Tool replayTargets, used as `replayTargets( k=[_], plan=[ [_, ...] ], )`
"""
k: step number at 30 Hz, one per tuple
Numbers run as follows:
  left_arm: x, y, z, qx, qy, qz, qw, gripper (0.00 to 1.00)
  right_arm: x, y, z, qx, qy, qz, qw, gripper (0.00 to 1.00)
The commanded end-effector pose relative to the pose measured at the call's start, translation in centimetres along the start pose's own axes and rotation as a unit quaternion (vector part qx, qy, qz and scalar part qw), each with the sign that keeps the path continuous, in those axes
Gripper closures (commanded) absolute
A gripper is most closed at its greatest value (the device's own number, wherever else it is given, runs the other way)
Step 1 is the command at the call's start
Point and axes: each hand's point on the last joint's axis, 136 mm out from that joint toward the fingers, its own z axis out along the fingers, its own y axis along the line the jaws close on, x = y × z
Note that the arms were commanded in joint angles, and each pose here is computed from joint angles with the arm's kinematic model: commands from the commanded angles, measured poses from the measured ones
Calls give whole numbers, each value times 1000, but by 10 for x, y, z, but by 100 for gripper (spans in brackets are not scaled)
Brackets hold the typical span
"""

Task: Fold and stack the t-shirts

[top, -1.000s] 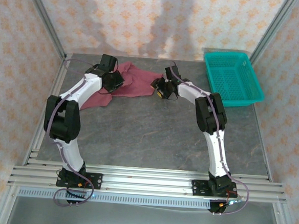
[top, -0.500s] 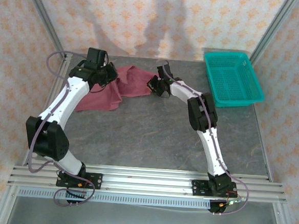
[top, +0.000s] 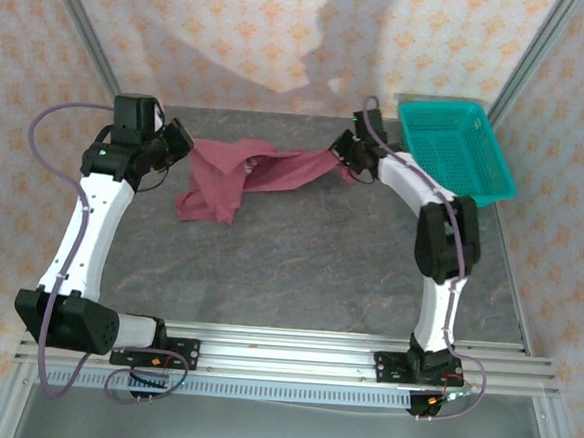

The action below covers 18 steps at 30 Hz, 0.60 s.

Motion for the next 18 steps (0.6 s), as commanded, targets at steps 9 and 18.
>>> replayTargets(
  k=[9, 18],
  plan=[
    [-31, -28, -52, 37, -51, 32, 997, 100, 19, -12, -77, -8, 26, -109, 994, 100],
    [-14, -7, -50, 13, -43, 27, 999, 100, 135, -128, -110, 91, 131, -121, 980, 100]
  ],
)
